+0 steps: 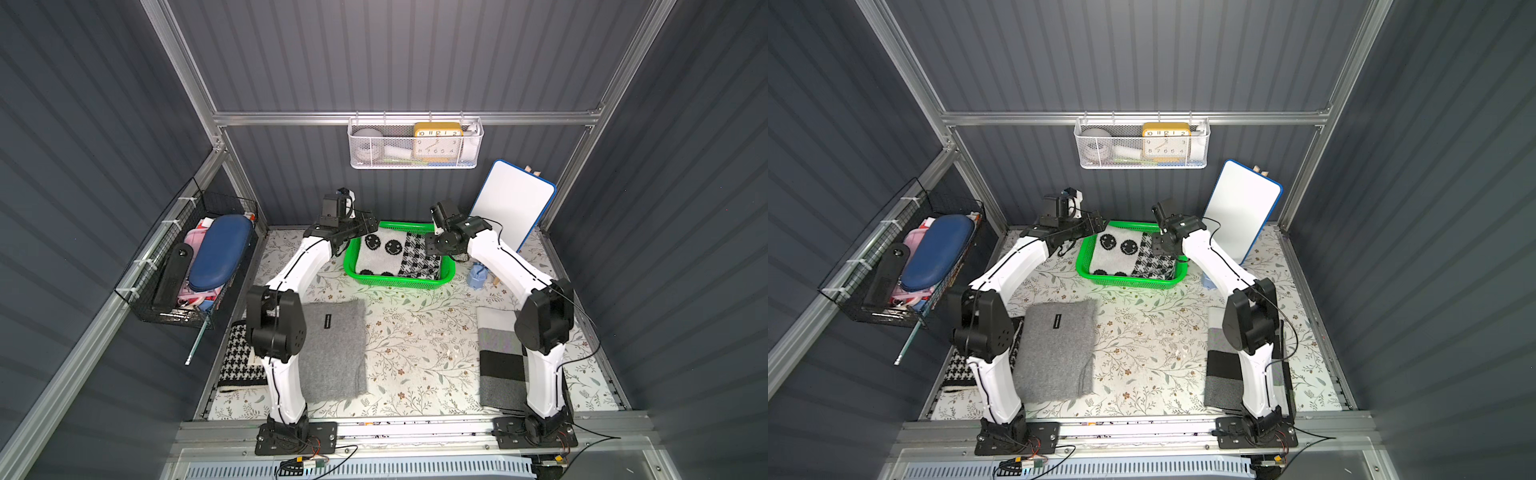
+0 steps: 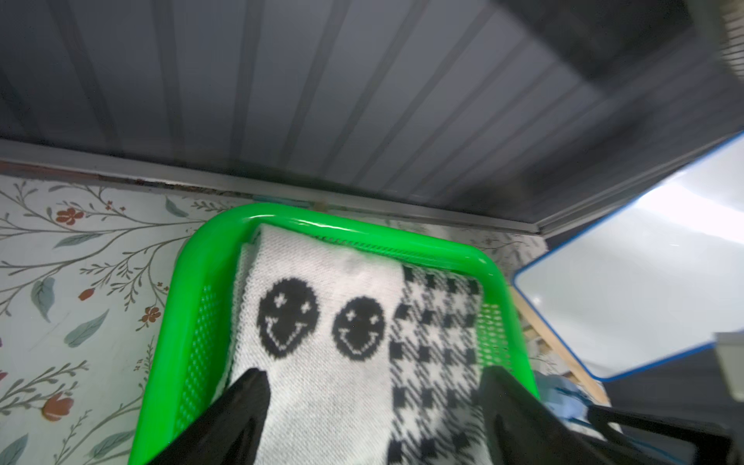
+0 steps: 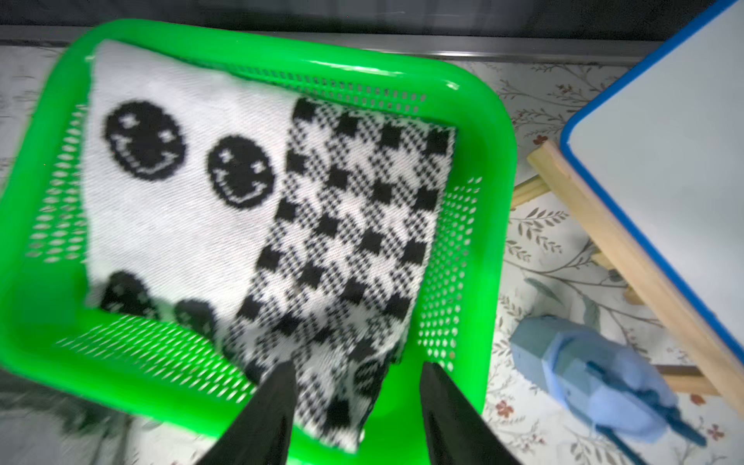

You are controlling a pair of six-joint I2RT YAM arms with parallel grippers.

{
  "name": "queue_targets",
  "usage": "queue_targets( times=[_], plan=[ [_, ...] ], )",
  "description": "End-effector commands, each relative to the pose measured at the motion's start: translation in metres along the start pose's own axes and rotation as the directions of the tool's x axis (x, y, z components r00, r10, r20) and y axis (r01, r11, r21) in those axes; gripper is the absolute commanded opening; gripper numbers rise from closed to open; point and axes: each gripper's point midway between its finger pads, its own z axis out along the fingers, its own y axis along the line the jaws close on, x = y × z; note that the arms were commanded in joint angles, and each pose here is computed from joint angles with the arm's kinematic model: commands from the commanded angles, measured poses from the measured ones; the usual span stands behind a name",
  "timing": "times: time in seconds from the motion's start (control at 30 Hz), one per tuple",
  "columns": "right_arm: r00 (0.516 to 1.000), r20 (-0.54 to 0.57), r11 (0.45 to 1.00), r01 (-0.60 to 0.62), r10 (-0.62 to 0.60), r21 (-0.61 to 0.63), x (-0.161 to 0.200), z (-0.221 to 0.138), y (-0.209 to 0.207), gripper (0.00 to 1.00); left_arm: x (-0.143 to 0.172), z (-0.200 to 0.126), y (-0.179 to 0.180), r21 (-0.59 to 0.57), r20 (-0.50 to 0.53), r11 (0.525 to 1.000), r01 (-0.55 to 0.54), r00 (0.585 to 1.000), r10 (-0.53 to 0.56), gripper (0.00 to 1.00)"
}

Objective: Put the folded scarf in the basket
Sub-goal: Place the scarf in the basket, then adjust the scarf at the center of the board.

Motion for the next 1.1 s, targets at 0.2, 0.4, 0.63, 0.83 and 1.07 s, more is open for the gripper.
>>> queue_targets(
  times=[0.2,0.4,0.63,0.83,1.07],
  plan=[
    [1.0,-0.025,0.962,0.005,-0.012,-0.273,0.066,-0.055,0.091,0.58,0.057,-0.081,-0.011,0.035,-0.045,0.997,0.07,0.997,-0.068,0.86],
    [1.0,-0.027,0.932,-0.015,0.005,-0.362,0.114,-0.08,0.129,0.62,0.11,-0.122,-0.004,0.014,-0.078,0.986,0.168,0.983,-0.166,0.86],
    [0.997,-0.025,0.929,-0.074,0.069,-0.364,0.164,-0.074,0.152,0.63,0.145,-0.173,-0.008,0.05,-0.029,0.97,0.239,0.971,-0.238,0.87],
    [0.991,-0.103,0.931,-0.113,0.082,-0.348,0.202,-0.055,0.175,0.64,0.168,-0.193,-0.004,0.039,-0.034,0.958,0.283,0.959,-0.282,0.87],
    [0.991,-0.119,0.933,-0.106,0.069,-0.343,0.227,-0.036,0.199,0.65,0.172,-0.217,0.0,0.023,0.037,0.951,0.309,0.95,-0.31,0.88]
  ],
)
